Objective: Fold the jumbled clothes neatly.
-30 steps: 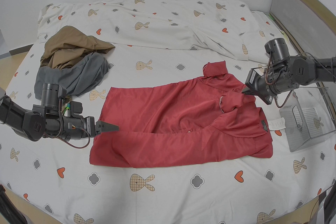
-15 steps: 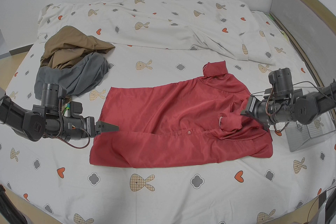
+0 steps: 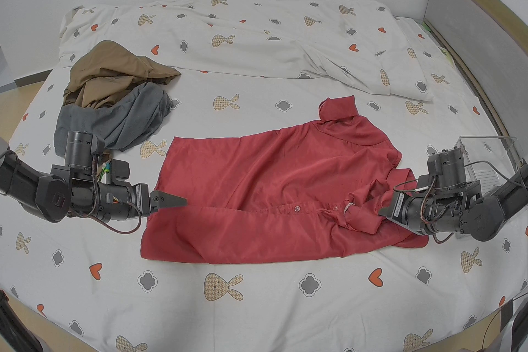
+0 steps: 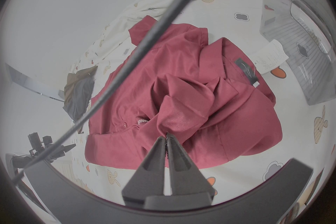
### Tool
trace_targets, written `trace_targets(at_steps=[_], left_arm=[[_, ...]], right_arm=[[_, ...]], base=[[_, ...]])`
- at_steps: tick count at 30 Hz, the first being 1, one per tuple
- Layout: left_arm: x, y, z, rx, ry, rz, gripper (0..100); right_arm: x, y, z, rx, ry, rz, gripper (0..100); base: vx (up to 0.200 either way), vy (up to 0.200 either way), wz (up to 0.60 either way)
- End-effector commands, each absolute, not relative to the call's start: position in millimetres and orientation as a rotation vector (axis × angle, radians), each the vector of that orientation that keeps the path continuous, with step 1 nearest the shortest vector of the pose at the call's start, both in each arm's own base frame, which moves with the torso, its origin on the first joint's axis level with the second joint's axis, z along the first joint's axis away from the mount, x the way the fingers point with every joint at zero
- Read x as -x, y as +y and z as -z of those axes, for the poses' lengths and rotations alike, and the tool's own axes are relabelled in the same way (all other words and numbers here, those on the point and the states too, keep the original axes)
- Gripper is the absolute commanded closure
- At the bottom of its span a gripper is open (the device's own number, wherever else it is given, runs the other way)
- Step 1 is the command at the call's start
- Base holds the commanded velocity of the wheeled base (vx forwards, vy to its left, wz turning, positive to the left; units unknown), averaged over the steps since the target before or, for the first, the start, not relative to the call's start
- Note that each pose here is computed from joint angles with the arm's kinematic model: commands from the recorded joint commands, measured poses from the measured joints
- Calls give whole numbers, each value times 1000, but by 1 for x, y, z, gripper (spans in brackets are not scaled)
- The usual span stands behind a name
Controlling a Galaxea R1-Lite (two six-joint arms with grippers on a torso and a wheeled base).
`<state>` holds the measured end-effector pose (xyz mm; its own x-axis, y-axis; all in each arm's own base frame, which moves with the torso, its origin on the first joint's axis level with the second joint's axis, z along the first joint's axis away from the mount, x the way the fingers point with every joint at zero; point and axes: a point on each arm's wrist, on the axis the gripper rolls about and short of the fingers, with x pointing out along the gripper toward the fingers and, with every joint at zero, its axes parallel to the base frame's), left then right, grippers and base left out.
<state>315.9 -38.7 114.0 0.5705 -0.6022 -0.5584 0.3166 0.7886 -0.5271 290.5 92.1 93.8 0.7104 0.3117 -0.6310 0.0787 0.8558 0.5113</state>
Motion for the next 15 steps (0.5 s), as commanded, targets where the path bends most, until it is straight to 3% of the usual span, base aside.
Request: trace_targets(at_steps=[1,2,12,13,15], left_arm=[[-316,-39,-114,394,796,556,0],[-316,-39,-114,394,796,556,0],[-316,-39,-115,393,792,556,0],[-315,-39,-116,392,790,557,0],[-316,-39,-115,393,792,556,0]], right_arm=[[-288,89,-87,-538,804,-121,100],[-288,89,-87,-538,806,-120,0],[-278,85,-116,-556,717,-151,0],[-272,85,-151,-567,644,-191,0],[-274,88,-167,-569,630,-208,0]], base=[[0,0,0],[0,0,0],[0,0,0],[0,0,0],[0,0,0]])
